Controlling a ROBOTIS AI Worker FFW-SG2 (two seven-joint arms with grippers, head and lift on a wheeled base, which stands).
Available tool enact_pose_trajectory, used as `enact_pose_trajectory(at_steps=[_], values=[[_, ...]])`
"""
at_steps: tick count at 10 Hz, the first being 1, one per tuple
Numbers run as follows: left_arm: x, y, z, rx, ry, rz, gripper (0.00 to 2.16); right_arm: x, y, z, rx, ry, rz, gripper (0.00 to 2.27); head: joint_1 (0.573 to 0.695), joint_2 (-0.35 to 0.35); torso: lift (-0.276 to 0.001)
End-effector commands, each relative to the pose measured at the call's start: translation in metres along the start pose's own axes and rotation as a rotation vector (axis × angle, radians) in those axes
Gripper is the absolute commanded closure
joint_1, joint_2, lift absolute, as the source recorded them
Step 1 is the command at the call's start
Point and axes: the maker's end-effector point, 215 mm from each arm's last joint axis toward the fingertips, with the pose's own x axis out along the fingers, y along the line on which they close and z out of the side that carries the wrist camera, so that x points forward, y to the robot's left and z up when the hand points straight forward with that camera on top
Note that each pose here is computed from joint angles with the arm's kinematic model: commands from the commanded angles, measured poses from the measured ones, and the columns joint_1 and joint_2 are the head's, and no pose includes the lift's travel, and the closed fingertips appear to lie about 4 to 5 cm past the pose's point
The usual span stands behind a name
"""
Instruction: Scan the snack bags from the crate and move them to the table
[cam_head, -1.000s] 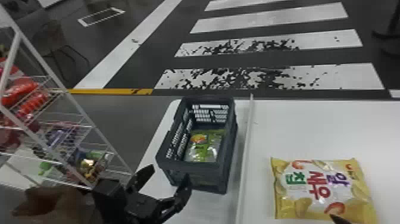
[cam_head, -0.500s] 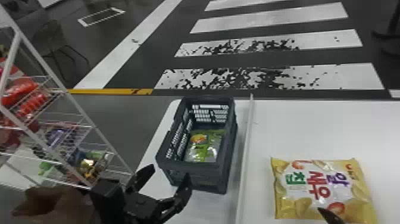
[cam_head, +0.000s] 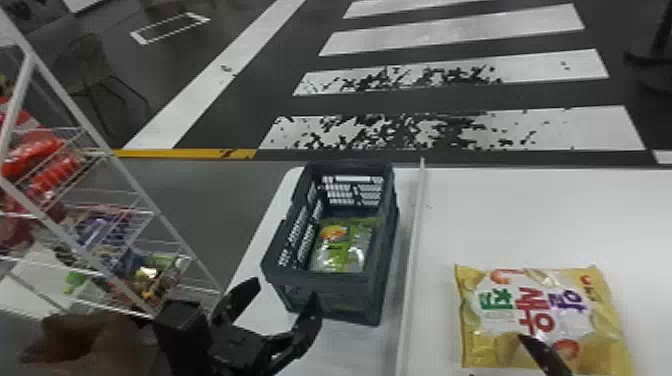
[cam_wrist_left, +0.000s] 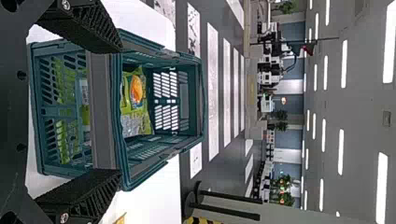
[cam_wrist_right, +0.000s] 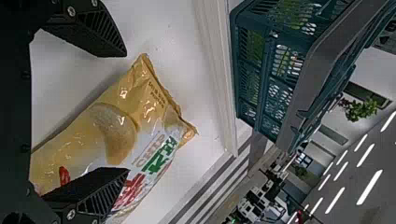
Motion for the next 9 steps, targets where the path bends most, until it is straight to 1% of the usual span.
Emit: enact_pose_trajectory(at_steps=[1,2,3,4,5,7,9], values=[[0.001,0.0,-0.003,-0.005,0.003,-0.005,0.08,0.004,-0.001,0.0,-0.019,0.03,-0.009,0.12,0.695,0.35,-0.095],[0.003,0.0,-0.006,-0.01,0.006,-0.01,0.08,0.003,-0.001,0.001,-0.049,0.032,-0.016,0.12,0.695,0.35,-0.095],[0.005,0.001,-0.007,-0.017,0.005,-0.012,0.08,0.002,0.001,-0.01,-0.067,0.071,-0.014,0.12,0.695,0.35,-0.095],[0.007,0.001,-0.006,-0.018,0.002,-0.015,0.08,-0.002,-0.001,-0.012,-0.098,0.094,-0.021,0.12,0.695,0.35,-0.095],[0.008,0.0,-0.005,-0.028,-0.003,-0.024,0.08,-0.015,-0.008,-0.011,-0.141,0.123,-0.038,0.12,0.695,0.35,-0.095],[0.012,-0.002,-0.007,-0.041,-0.004,-0.042,0.08,-0.032,-0.028,-0.026,-0.235,0.202,-0.077,0.1,0.695,0.35,-0.095],[0.014,-0.005,-0.003,-0.05,-0.021,-0.06,0.08,-0.04,-0.042,-0.041,-0.271,0.267,-0.076,0.09,0.695,0.348,-0.095]])
